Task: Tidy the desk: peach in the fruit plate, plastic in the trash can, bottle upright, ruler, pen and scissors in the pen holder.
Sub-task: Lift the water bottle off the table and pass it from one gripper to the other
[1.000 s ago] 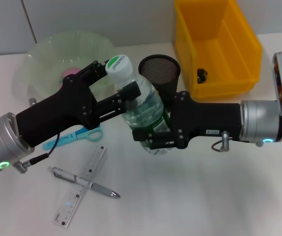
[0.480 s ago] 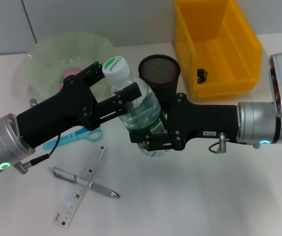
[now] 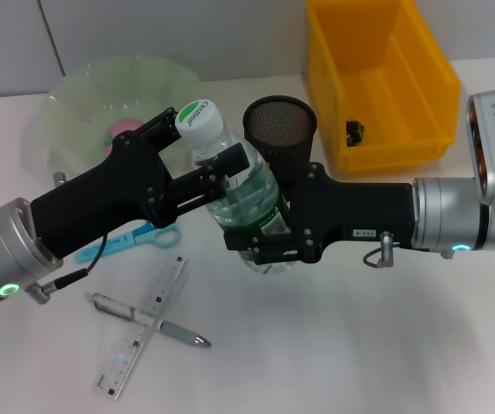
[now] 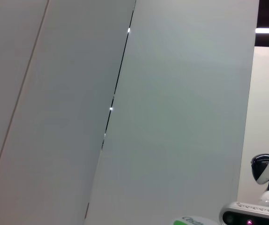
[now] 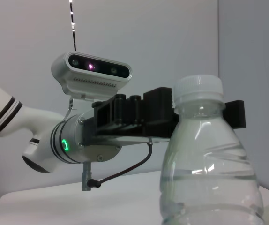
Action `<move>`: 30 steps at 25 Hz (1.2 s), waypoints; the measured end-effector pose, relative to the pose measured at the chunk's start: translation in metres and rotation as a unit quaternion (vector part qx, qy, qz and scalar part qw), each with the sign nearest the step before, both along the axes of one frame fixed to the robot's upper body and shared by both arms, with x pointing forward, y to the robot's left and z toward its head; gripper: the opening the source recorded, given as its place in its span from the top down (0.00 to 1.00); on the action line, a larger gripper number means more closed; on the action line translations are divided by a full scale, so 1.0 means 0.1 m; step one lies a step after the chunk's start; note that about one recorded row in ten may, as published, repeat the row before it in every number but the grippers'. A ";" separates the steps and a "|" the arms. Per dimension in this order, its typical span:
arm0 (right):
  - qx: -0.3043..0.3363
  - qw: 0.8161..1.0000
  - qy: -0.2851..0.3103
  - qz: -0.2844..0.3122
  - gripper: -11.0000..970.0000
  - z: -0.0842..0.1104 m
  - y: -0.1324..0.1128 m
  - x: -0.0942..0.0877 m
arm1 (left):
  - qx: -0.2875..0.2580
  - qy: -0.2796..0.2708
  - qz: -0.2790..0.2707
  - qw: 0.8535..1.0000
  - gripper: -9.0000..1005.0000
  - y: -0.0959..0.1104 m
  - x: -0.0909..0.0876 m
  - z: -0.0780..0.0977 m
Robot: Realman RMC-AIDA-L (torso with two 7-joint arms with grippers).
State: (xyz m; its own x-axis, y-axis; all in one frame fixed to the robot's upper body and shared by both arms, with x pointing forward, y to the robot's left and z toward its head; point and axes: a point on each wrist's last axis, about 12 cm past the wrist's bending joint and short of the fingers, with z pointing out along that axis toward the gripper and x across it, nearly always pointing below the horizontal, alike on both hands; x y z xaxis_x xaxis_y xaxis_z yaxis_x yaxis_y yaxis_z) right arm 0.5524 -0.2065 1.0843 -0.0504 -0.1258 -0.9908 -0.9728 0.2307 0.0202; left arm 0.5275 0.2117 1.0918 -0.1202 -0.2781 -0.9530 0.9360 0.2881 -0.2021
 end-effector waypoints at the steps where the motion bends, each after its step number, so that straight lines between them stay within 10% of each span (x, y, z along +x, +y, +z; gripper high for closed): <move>1: 0.000 1.000 0.000 0.000 0.20 0.00 0.00 0.00 | 0.000 0.000 0.000 1.000 0.20 0.00 0.00 0.00; 11: 0.000 1.000 -0.001 0.001 0.20 0.00 0.01 0.00 | 0.001 0.000 0.000 1.000 0.21 -0.01 0.01 0.00; 30: 0.003 1.000 0.004 0.005 0.19 -0.01 0.02 -0.01 | 0.000 0.002 -0.001 1.000 0.55 -0.01 0.02 0.01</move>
